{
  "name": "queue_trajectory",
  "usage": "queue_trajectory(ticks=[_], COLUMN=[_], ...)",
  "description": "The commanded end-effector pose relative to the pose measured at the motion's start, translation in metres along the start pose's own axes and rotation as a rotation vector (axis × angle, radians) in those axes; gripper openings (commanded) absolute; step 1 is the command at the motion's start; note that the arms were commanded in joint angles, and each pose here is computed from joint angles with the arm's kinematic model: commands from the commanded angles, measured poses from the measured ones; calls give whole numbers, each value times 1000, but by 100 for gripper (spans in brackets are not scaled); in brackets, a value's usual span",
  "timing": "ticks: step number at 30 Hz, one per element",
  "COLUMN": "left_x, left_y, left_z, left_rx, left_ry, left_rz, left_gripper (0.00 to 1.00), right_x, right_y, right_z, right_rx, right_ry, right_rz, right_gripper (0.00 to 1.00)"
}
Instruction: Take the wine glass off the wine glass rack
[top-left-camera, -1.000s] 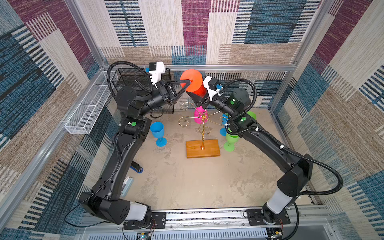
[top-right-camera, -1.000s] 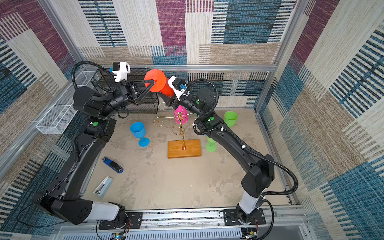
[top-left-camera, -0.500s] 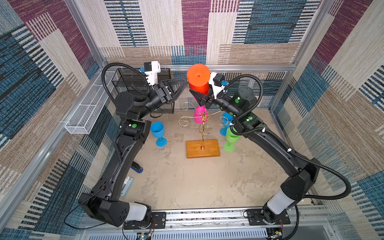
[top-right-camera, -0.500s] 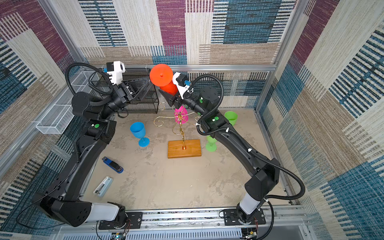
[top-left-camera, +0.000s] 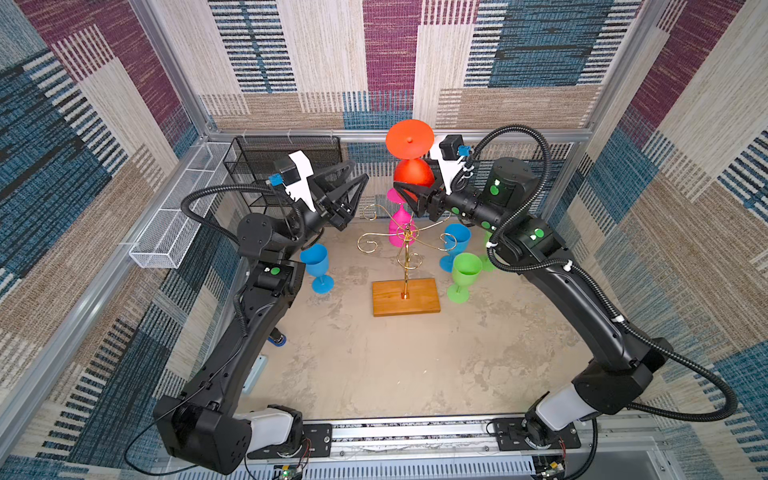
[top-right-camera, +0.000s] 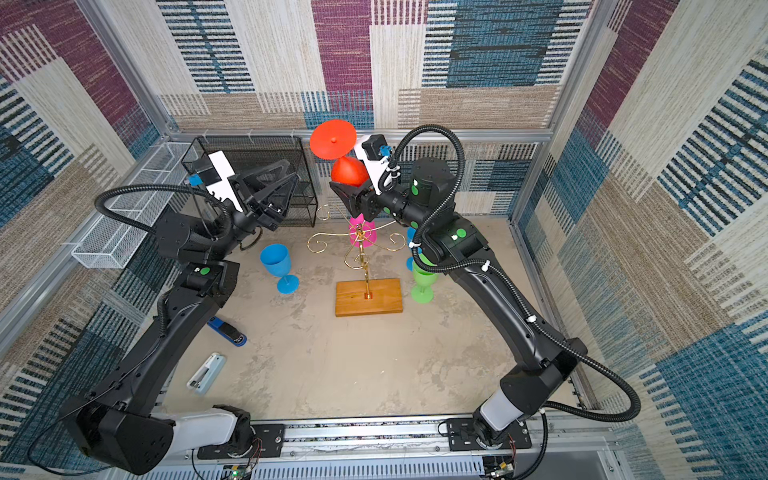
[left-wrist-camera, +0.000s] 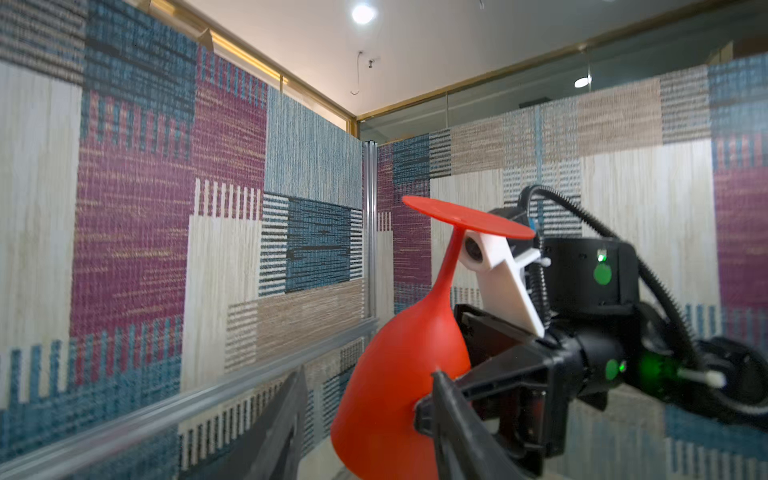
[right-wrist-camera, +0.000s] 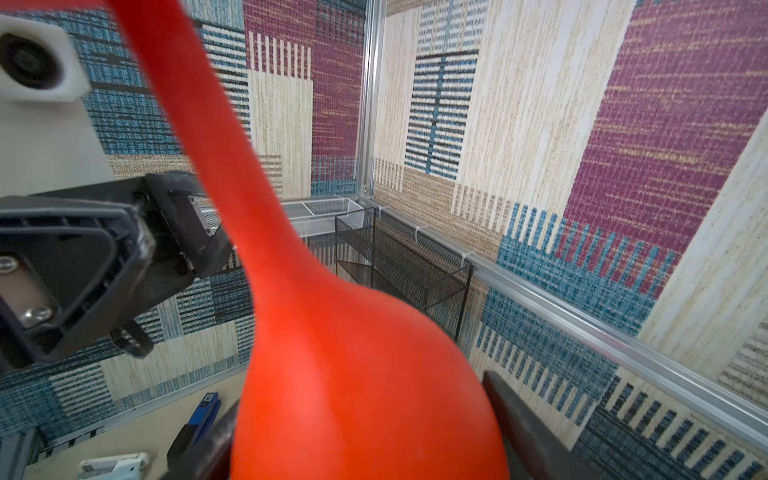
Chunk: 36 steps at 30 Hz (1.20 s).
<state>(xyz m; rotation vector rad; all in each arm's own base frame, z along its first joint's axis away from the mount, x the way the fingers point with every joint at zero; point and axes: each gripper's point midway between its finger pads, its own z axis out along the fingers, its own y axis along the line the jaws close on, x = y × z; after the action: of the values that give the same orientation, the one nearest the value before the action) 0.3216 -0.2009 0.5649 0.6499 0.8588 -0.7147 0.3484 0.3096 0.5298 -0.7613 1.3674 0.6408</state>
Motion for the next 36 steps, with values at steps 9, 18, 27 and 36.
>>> queue_trajectory(ticks=[9,18,27,36], left_x=[13,10,16,18], left_y=[-19,-26,-35,-39], left_z=[13,12,7,4], left_rx=[179,219,272,290], left_ry=[-82,-98,-94,-94], left_rz=[834,914,940,953], left_gripper=[48,45,42,24], right_x=[43,69,79,83], right_y=[14,29,45,49], right_z=[-27,-20,-11,-8], right_rx=[-21,-69,-112,-127], right_ry=[212,295,337,353], right_rz=[117,159,181,196], right_gripper=[41,37,35,35])
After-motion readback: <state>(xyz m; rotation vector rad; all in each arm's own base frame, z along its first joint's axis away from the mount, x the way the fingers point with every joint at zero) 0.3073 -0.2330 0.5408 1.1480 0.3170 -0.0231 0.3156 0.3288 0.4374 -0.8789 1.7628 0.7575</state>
